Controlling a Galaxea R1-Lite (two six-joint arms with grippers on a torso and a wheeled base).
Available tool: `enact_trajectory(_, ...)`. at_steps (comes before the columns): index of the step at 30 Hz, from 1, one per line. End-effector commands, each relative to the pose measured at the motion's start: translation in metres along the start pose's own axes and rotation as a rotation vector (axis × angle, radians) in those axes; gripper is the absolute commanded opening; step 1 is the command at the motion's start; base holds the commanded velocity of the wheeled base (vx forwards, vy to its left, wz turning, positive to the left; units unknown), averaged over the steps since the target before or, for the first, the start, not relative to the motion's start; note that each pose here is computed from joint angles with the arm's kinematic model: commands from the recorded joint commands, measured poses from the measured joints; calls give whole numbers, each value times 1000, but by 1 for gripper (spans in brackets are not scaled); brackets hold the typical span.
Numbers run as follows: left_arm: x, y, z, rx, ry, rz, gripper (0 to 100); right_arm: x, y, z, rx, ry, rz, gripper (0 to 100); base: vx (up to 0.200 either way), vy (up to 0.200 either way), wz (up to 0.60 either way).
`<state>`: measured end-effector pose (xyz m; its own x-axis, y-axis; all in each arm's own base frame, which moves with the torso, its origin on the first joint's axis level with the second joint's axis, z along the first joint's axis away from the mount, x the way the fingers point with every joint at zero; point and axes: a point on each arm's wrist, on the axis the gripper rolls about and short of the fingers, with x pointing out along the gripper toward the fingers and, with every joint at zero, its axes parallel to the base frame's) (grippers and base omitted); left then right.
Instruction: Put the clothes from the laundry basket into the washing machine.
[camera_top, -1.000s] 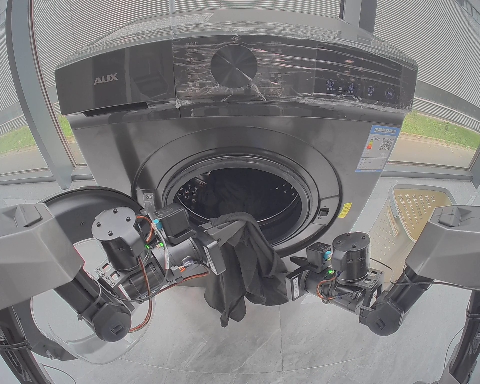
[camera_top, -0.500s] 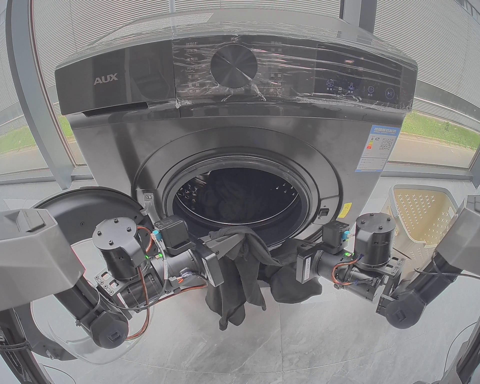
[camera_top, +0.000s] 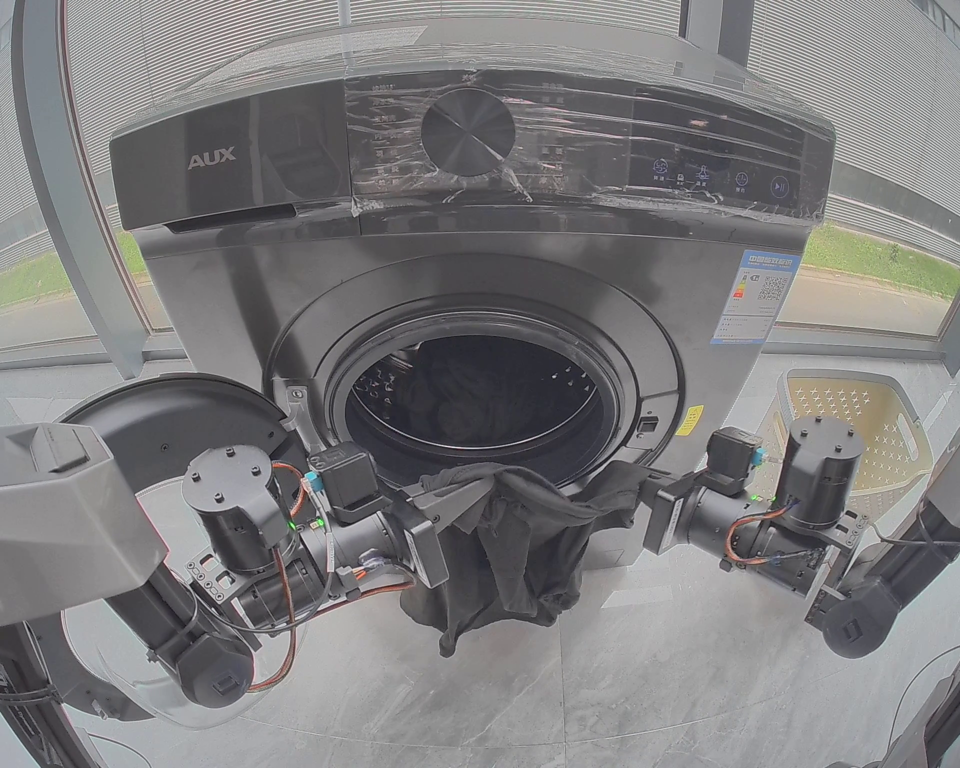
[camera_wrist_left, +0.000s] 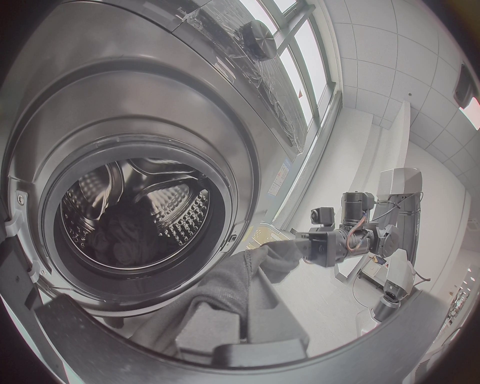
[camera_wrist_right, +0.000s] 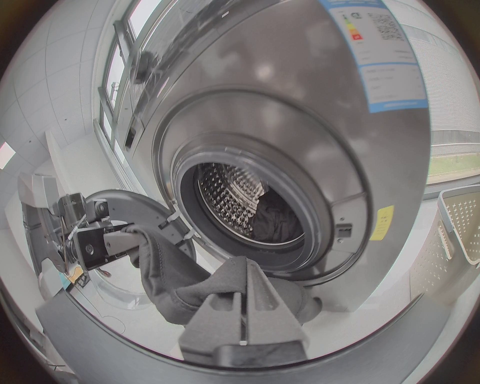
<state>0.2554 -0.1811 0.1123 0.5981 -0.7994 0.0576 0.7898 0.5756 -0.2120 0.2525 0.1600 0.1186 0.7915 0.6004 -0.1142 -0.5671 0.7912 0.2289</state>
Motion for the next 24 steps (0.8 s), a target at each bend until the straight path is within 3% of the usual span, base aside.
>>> enact_trajectory(1,-1,-3,-2,-2,10,-7,0,-14,-10,1,13,-24,6,0,0,0,0)
enact_trajectory(5,1,-5,-3,1,11,-17,0,-18,-7,-1,43,-37,30,0,0,0,0)
enact_trajectory(6,1,-7,-4,0,13,-22,0,-22,-4,-2,92,-59,54,0,0,0,0)
enact_trajectory(8,1,-8,-4,1,15,-25,0,-23,-4,-3,112,-78,65,0,0,0,0)
enact_trajectory(22,3,-11,-12,2,44,-36,0,-16,-5,-8,114,-104,73,0,0,0,0)
enact_trajectory(23,3,-10,-15,-2,53,-32,100,-16,-5,-8,114,-106,73,0,0,0,0)
enact_trajectory(24,3,-10,-15,-2,53,-32,100,-16,-5,-8,114,-106,73,0,0,0,0)
